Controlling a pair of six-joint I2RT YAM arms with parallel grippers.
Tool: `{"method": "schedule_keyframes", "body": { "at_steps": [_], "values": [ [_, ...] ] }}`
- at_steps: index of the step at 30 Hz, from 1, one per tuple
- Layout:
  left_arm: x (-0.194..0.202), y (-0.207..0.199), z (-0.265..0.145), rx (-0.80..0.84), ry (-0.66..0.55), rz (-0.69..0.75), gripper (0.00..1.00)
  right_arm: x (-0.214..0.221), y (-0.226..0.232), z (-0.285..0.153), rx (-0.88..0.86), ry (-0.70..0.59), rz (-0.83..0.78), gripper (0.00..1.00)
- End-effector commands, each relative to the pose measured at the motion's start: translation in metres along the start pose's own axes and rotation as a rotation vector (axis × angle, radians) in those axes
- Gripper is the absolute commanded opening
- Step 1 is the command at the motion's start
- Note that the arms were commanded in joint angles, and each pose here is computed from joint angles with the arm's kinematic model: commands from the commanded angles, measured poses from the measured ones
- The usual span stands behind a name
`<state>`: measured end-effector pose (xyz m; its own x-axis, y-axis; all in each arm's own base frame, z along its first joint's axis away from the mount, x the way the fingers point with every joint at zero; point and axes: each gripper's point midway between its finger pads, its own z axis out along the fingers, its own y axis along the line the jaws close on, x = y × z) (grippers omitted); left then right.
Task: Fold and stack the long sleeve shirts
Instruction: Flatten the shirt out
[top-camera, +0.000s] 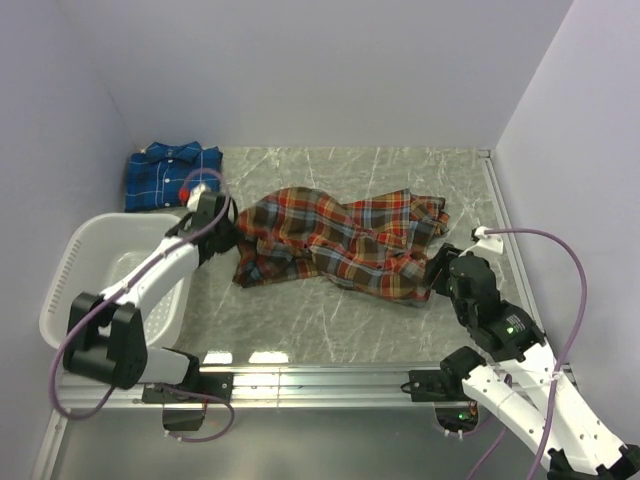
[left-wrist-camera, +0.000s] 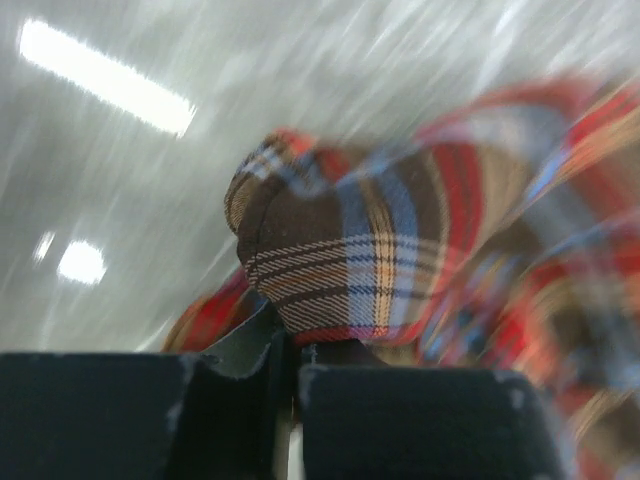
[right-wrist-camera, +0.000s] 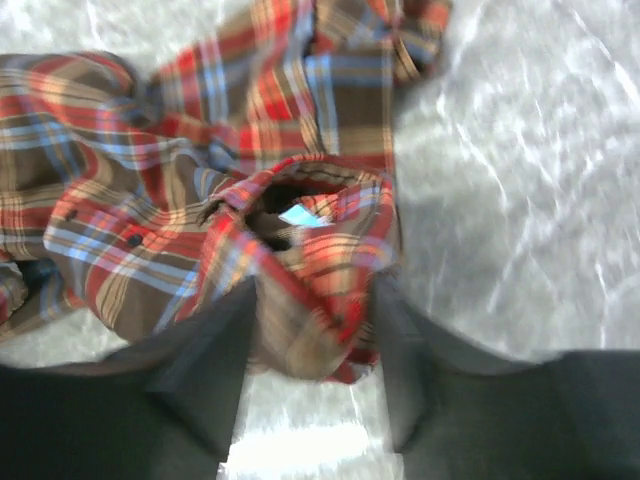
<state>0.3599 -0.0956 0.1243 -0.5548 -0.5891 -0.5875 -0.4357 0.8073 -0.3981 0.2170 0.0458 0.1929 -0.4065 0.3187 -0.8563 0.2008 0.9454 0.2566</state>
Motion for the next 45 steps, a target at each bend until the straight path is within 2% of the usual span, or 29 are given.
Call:
{"method": "schedule_keyframes", "body": {
  "at_steps": [1,3,4,5,7,8,10,11,13,14,16,17,19,21,27,30,32,35,36,38,39,45],
  "values": [
    [0.059,0.044,-0.017,-0.049,0.175,-0.005,0.10,-0.023,0.007,-0.018,-0.029,-0.022,0.038,0.70],
    [0.074,0.056,-0.027,-0.036,0.205,-0.011,0.23,-0.034,0.016,-0.020,-0.073,-0.041,-0.014,0.76],
    [0.079,0.055,-0.032,-0.012,0.223,-0.009,0.30,-0.047,0.033,-0.024,-0.149,-0.060,-0.019,0.77],
    [0.082,0.057,-0.036,-0.008,0.232,-0.006,0.44,-0.048,0.042,-0.021,-0.173,-0.047,-0.052,0.78],
    [0.078,0.052,-0.048,0.032,0.226,0.011,0.60,-0.062,0.057,-0.019,-0.210,-0.052,-0.086,0.78],
    [0.076,0.051,-0.052,0.039,0.228,0.022,0.73,-0.057,0.062,-0.006,-0.191,-0.016,-0.110,0.78],
    [0.060,0.037,-0.059,0.080,0.193,0.053,0.81,-0.063,0.074,0.006,-0.209,-0.005,-0.134,0.78],
    [0.053,0.033,-0.060,0.089,0.178,0.067,0.86,-0.051,0.085,0.020,-0.234,0.062,-0.159,0.77],
    [0.037,0.020,-0.059,0.100,0.145,0.098,0.87,-0.058,0.095,0.040,-0.264,0.091,-0.134,0.78],
    [0.033,0.017,-0.057,0.102,0.137,0.113,0.88,-0.038,0.114,0.051,-0.366,0.200,-0.140,0.77],
    [0.026,0.005,-0.049,0.120,0.135,0.148,0.88,-0.041,0.129,0.068,-0.444,0.236,-0.126,0.77],
    [0.027,0.001,-0.046,0.132,0.151,0.157,0.87,-0.021,0.139,0.080,-0.488,0.326,-0.141,0.77],
    [0.030,-0.006,-0.033,0.132,0.185,0.173,0.86,-0.020,0.156,0.091,-0.552,0.363,-0.175,0.76],
    [0.039,-0.007,-0.024,0.125,0.233,0.181,0.85,0.000,0.168,0.109,-0.598,0.445,-0.195,0.75],
    [0.049,0.004,-0.013,0.087,0.259,0.193,0.83,0.052,0.183,0.148,-0.632,0.576,-0.243,0.74],
    [0.058,0.008,-0.005,0.072,0.275,0.164,0.83,0.073,0.183,0.159,-0.646,0.633,-0.241,0.67],
    [0.068,0.008,0.001,0.083,0.299,0.138,0.82,0.080,0.181,0.168,-0.628,0.633,-0.245,0.62],
    [0.089,0.019,0.018,0.037,0.357,0.091,0.81,0.076,0.179,0.179,-0.604,0.614,-0.271,0.41],
    [0.092,0.021,0.022,0.028,0.364,0.086,0.81,0.073,0.178,0.180,-0.597,0.602,-0.278,0.25],
    [0.097,0.022,0.034,0.003,0.381,0.072,0.78,0.056,0.177,0.186,-0.557,0.547,-0.303,0.12],
    [0.096,0.019,0.040,0.005,0.376,0.066,0.77,0.048,0.175,0.187,-0.535,0.527,-0.310,0.02],
    [0.077,-0.019,0.084,0.007,0.350,-0.015,0.73,-0.049,0.168,0.178,-0.407,0.276,-0.396,0.00]
  ]
}}
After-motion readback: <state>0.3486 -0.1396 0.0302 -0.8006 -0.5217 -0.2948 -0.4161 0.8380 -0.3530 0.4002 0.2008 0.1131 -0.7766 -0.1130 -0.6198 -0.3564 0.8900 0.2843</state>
